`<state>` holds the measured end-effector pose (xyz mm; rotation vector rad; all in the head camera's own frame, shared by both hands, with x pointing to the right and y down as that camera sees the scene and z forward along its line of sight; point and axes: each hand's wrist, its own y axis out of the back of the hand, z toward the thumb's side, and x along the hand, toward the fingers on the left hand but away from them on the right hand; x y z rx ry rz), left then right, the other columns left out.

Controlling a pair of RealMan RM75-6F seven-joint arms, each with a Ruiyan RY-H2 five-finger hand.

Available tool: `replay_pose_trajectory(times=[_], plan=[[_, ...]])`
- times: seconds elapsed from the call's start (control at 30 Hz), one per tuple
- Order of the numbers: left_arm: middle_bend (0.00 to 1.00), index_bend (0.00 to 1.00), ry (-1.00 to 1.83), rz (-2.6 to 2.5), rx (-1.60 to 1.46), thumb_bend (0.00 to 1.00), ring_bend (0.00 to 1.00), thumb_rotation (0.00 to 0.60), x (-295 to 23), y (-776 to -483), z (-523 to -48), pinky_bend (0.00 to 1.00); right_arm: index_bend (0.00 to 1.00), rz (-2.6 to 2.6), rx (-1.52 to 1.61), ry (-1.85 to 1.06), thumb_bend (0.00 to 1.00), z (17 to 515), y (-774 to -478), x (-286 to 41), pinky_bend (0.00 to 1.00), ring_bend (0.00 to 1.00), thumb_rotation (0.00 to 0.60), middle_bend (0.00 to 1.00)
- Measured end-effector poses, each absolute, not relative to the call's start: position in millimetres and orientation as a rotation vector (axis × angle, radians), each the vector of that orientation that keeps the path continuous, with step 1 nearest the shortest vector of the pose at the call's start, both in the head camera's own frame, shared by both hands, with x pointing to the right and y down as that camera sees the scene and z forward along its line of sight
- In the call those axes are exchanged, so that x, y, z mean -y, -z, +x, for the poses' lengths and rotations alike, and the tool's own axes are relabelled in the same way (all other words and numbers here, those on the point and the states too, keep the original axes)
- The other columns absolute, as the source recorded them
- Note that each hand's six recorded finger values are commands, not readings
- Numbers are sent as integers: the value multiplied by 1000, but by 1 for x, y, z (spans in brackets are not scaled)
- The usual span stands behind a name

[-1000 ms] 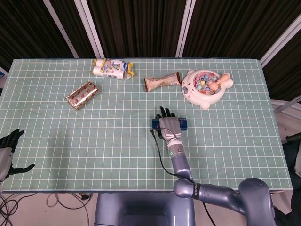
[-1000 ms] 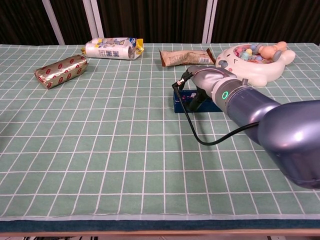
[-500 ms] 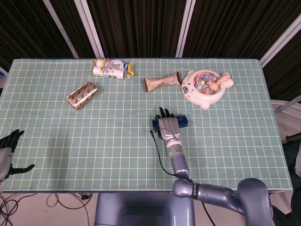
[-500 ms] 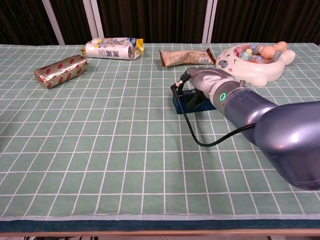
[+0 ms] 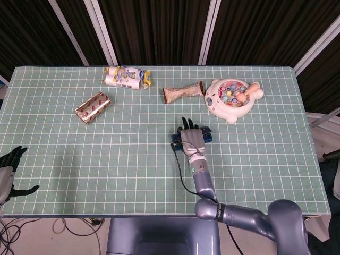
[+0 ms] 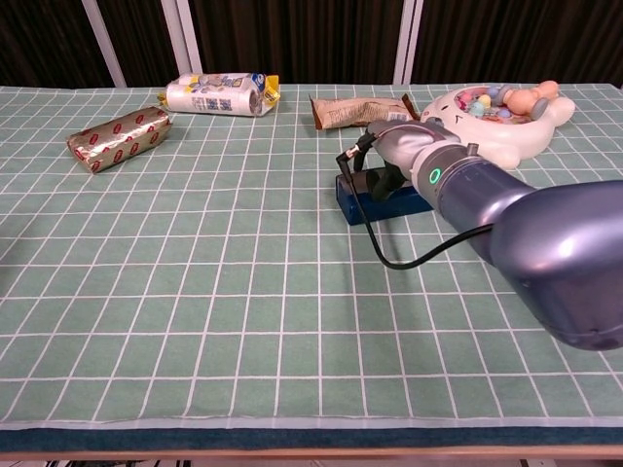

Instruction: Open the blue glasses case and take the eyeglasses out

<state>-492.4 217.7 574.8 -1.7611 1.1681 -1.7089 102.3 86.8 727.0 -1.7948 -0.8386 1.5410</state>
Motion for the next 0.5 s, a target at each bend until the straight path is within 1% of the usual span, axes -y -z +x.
replay_pose_trajectory(times=[0.07,0.3,0.43,0.5], plan=[[0,0,1709,-1762,-1170,63,0,600,-218,-575,-492,0,332,-1785,846,-1542,649,103,-726,-82,200,0,600,0],[0,0,1711,-1767,-1174,64,0,600,-218,-575,-492,0,319,-1724,852,-1546,432,104,-724,-61,200,0,600,0],[0,0,1711,-1770,-1172,63,0,600,-218,-575,-492,0,309,-1684,854,-1553,346,104,-723,-49,200,0,600,0],[0,0,1712,-1770,-1171,63,0,600,-218,-575,-492,0,304,-1661,853,-1557,329,103,-722,-42,200,0,600,0]])
